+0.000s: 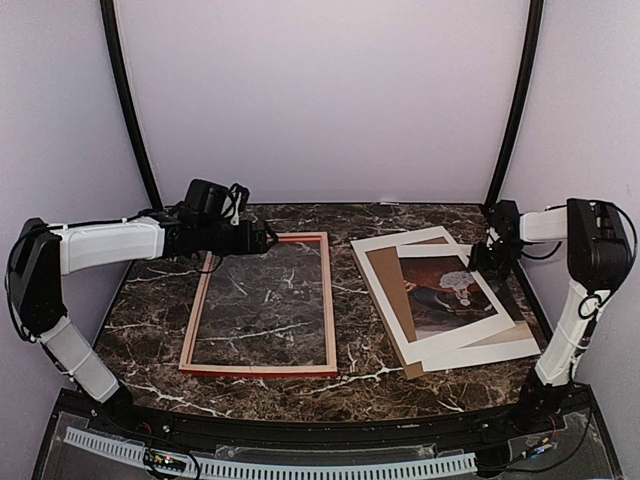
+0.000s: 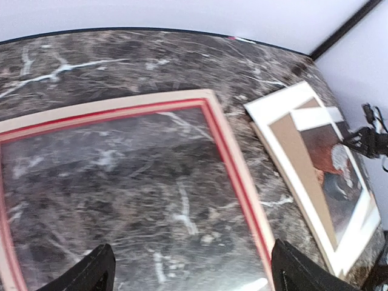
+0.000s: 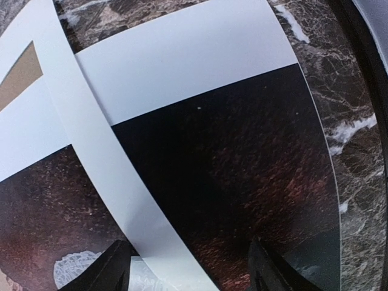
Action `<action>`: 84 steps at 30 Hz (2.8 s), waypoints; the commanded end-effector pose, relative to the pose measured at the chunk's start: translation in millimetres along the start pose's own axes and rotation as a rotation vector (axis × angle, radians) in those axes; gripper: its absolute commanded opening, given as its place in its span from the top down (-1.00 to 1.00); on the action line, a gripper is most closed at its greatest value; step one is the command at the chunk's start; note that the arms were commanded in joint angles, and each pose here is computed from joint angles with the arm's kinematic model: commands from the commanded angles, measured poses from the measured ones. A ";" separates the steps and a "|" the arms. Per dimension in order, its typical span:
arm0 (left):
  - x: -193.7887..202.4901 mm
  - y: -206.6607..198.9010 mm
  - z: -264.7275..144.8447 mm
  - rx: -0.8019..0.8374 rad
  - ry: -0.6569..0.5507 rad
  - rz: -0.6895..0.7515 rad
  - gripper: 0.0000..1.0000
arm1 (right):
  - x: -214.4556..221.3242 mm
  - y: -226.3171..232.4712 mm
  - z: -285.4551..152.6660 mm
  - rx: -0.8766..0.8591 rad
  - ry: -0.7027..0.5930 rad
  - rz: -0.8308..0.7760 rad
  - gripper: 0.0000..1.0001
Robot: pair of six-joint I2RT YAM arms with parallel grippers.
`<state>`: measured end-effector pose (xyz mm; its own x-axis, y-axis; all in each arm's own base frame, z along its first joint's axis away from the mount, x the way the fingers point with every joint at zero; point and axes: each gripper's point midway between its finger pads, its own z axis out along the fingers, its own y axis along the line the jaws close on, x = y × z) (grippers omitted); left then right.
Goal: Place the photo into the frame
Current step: Pick up the mat board from the photo.
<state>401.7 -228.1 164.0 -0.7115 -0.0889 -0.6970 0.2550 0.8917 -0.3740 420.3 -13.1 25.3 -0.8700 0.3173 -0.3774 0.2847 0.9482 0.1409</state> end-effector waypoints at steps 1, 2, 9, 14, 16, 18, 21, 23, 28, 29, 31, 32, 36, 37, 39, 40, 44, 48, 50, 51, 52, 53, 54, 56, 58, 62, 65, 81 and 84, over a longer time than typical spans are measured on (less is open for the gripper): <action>3.8 -63.2 15.5 0.172 0.023 0.011 -0.84 | 24.6 15.1 -3.5 -0.109 0.036 0.006 -0.27; 10.2 -80.0 24.0 0.201 0.046 0.032 -0.84 | 29.0 17.0 -5.3 -0.123 0.040 0.007 -0.22; 46.4 -153.1 65.0 0.312 0.144 0.125 -0.80 | 65.4 25.5 -14.6 -0.185 0.070 0.005 0.10; 79.1 -188.0 96.6 0.337 0.218 0.176 -0.70 | 81.8 28.5 -22.8 -0.228 0.073 0.007 0.22; 94.2 -197.6 108.6 0.337 0.250 0.190 -0.66 | 87.7 29.7 -23.8 -0.245 0.078 0.006 0.25; 106.5 -204.5 119.9 0.329 0.274 0.199 -0.66 | 93.4 31.2 -24.4 -0.263 0.085 0.005 0.27; 118.2 -208.8 132.2 0.293 0.298 0.199 -0.64 | 101.0 32.7 -25.4 -0.285 0.092 0.000 0.29; 126.1 -201.9 140.8 0.248 0.309 0.191 -0.63 | 104.9 32.2 -25.8 -0.288 0.096 -0.006 0.30; 145.6 -193.0 152.6 0.173 0.341 0.188 -0.60 | 108.2 39.6 -30.0 -0.342 0.092 -0.005 0.32; 148.8 -191.7 155.3 0.153 0.340 0.188 -0.59 | 108.1 41.1 -30.8 -0.351 0.091 -0.005 0.32; 156.6 -188.8 157.6 0.127 0.347 0.181 -0.59 | 107.5 43.7 -33.2 -0.368 0.082 -0.004 0.33; 158.0 -188.7 158.9 0.126 0.346 0.175 -0.58 | 107.4 45.9 -34.7 -0.383 0.080 -0.003 0.35; 170.6 -189.3 163.9 0.130 0.371 0.147 -0.54 | 105.5 56.1 -44.4 -0.446 0.069 -0.003 0.37; 173.1 -189.2 164.5 0.131 0.378 0.144 -0.54 | 105.3 57.5 -46.0 -0.456 0.066 -0.004 0.38; 176.0 -187.7 164.8 0.128 0.385 0.145 -0.53 | 106.5 59.8 -48.5 -0.473 0.068 -0.004 0.39; 177.2 -186.2 164.9 0.125 0.389 0.147 -0.53 | 106.8 60.6 -49.7 -0.479 0.067 -0.004 0.40; 180.5 -185.3 163.8 0.125 0.398 0.145 -0.53 | 107.0 62.0 -55.2 -0.495 0.056 0.006 0.41; 180.9 -185.3 164.3 0.128 0.395 0.147 -0.52 | 105.7 59.2 -54.3 -0.479 0.054 0.002 0.39; 181.0 -185.9 164.4 0.132 0.395 0.147 -0.52 | 104.3 57.8 -53.3 -0.463 0.048 -0.004 0.33; 181.4 -186.7 164.0 0.134 0.397 0.148 -0.52 | 102.8 55.7 -52.8 -0.440 0.041 -0.010 0.29; 181.0 -186.8 163.7 0.136 0.397 0.149 -0.52 | 100.8 52.2 -52.2 -0.410 0.033 -0.017 0.25; 181.6 -186.9 163.5 0.136 0.398 0.149 -0.52 | 101.1 53.4 -52.2 -0.390 0.030 -0.033 0.20; 182.2 -186.3 163.2 0.136 0.400 0.150 -0.52 | 104.5 59.5 -52.8 -0.385 0.036 -0.057 0.17; 182.4 -186.1 163.0 0.138 0.400 0.149 -0.52 | 106.5 64.6 -53.2 -0.378 0.042 -0.079 0.13; 182.8 -187.1 162.8 0.142 0.400 0.150 -0.53 | 108.8 66.1 -51.9 -0.349 0.048 -0.101 0.11; 182.8 -187.3 163.0 0.147 0.400 0.153 -0.52 | 109.2 65.5 -50.9 -0.283 0.044 -0.138 0.10; 183.2 -188.8 161.8 0.155 0.404 0.155 -0.52 | 108.5 60.3 -50.6 -0.198 0.034 -0.167 0.18; 137.4 -220.8 127.4 0.259 0.309 0.189 -0.58 | 78.6 49.7 -76.6 0.011 -0.076 -0.224 0.79; 114.7 -237.4 105.7 0.321 0.263 0.192 -0.64 | 74.4 50.9 -85.0 0.007 -0.095 -0.223 0.82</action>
<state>344.1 -491.4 49.8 -0.7995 0.2174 -0.5600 0.4952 0.7662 -0.4096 328.3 62.3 56.4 -0.9003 0.0955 -0.4246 0.0775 0.9952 0.0597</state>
